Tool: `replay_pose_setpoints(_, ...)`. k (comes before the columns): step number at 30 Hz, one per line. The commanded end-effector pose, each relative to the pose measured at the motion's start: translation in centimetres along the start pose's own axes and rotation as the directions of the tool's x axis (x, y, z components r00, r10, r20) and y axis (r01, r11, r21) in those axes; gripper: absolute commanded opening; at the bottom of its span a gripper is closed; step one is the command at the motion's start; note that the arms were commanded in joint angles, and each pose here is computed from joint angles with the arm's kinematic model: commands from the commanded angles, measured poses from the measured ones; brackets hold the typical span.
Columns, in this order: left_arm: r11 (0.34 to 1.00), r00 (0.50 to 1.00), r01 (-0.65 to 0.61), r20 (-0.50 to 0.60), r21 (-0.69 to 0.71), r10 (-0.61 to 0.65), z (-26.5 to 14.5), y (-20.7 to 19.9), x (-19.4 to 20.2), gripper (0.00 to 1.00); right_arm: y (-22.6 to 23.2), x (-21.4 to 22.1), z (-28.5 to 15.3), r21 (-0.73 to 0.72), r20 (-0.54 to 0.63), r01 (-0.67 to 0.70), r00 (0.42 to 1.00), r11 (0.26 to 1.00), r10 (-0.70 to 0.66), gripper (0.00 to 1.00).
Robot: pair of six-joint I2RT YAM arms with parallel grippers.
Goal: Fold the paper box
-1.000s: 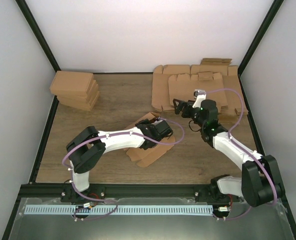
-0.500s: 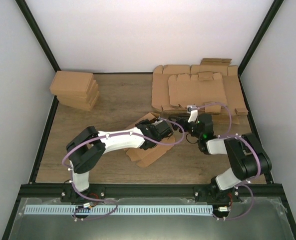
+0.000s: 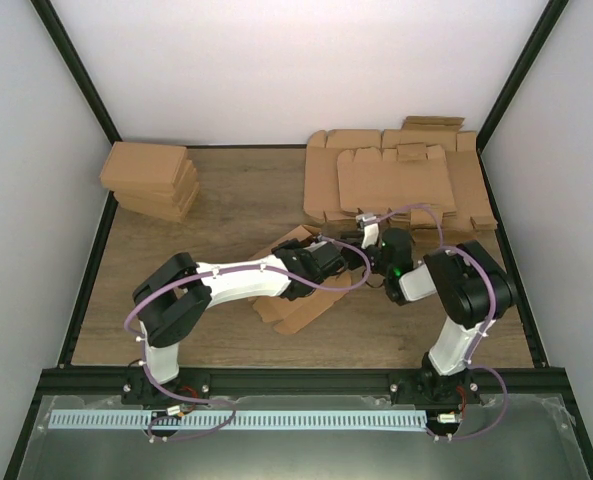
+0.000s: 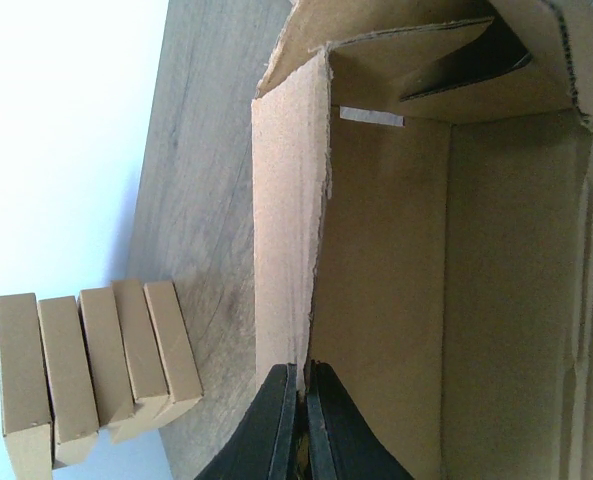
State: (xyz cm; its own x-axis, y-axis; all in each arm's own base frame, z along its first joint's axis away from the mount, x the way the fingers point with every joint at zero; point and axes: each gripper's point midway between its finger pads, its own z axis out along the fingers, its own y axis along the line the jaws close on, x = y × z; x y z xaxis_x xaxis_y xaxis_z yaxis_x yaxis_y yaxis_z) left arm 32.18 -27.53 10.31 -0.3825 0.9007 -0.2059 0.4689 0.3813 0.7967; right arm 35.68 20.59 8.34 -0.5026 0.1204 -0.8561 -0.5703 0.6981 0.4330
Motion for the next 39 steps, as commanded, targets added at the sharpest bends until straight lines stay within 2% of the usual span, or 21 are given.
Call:
replay_pose_setpoints(1,0.998,0.999,-0.032,0.004,0.058,0.032,-0.4,-1.6,0.4,0.04,1.4,-1.5,1.6,-0.064,0.037,0.099,0.995,0.993,-0.097,0.55)
replay_pose_setpoints(13,0.997,0.999,-0.038,0.012,0.07,0.037,-0.5,-2.0,0.3,0.04,2.8,-0.3,3.7,-0.159,0.013,0.151,0.988,0.976,-0.151,0.56)
replay_pose_setpoints(17,0.997,0.999,-0.038,0.018,0.074,0.037,-0.6,-2.0,0.2,0.04,3.3,0.2,4.5,-0.179,-0.005,0.17,0.985,0.969,-0.174,0.53)
replay_pose_setpoints(27,0.995,0.999,-0.044,0.029,0.085,0.042,-0.8,-2.2,0.0,0.04,4.9,-0.1,4.7,-0.25,0.027,0.219,0.975,0.943,-0.219,0.52)
replay_pose_setpoints(39,0.995,0.999,-0.035,0.042,0.099,0.031,-1.1,-2.1,-0.2,0.04,7.4,0.9,4.0,-0.371,0.052,0.255,0.966,0.893,-0.254,0.45)
